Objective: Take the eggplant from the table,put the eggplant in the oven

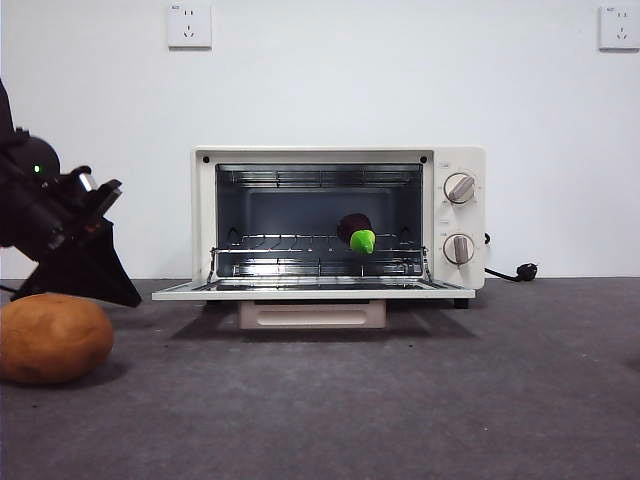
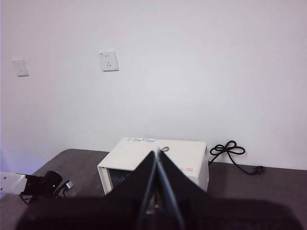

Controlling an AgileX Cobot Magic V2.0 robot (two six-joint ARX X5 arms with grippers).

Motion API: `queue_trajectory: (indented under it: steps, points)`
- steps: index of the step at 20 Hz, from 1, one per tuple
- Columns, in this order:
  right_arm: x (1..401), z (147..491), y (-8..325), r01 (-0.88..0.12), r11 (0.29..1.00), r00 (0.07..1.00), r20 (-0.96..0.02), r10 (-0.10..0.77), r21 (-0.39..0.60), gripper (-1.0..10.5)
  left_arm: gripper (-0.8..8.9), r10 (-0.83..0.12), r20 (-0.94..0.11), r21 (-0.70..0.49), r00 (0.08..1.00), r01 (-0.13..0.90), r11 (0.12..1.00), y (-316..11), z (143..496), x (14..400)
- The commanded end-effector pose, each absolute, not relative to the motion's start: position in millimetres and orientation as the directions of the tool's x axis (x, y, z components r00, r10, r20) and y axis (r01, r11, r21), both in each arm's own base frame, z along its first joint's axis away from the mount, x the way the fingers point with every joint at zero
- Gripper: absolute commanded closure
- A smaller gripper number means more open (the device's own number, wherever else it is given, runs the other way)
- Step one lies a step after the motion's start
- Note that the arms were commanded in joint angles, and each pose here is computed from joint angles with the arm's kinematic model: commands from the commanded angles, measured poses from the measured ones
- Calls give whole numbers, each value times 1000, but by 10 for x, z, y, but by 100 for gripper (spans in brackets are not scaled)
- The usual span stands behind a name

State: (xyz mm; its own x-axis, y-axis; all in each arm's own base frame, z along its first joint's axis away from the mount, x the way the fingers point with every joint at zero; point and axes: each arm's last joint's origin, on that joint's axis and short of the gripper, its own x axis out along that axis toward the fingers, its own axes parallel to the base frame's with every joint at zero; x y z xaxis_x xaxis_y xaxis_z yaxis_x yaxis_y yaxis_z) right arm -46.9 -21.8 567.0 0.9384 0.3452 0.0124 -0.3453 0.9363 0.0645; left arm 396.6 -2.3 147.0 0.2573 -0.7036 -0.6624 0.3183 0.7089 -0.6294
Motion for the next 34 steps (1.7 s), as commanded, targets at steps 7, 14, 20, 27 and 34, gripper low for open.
queue_trajectory:
  steps: [7, 14, 20, 27, 34]
  points:
    - [-343, 5583, -178, -297, 952, 951, -69, 301, 68, 958, 820, -795, -579, -716, 178, 355, 601, -199, 1178, 4001]
    - [-308, 5568, -165, -290, 955, 952, -84, 295, 65, 958, 821, -824, -551, -721, 131, 424, 549, -492, 1174, 4005]
    - [-308, 5568, -165, -290, 955, 952, -84, 295, 66, 959, 821, -893, -439, -779, 97, 454, 432, -541, 1213, 4013]
    - [-308, 5568, -165, -290, 954, 952, -84, 295, 69, 958, 821, -929, -351, -818, 118, 445, 365, -433, 1258, 4067]
    - [-277, 5553, -152, -289, 955, 951, -98, 295, 67, 958, 821, -947, -268, -811, 178, 489, 322, -357, 1498, 4173]
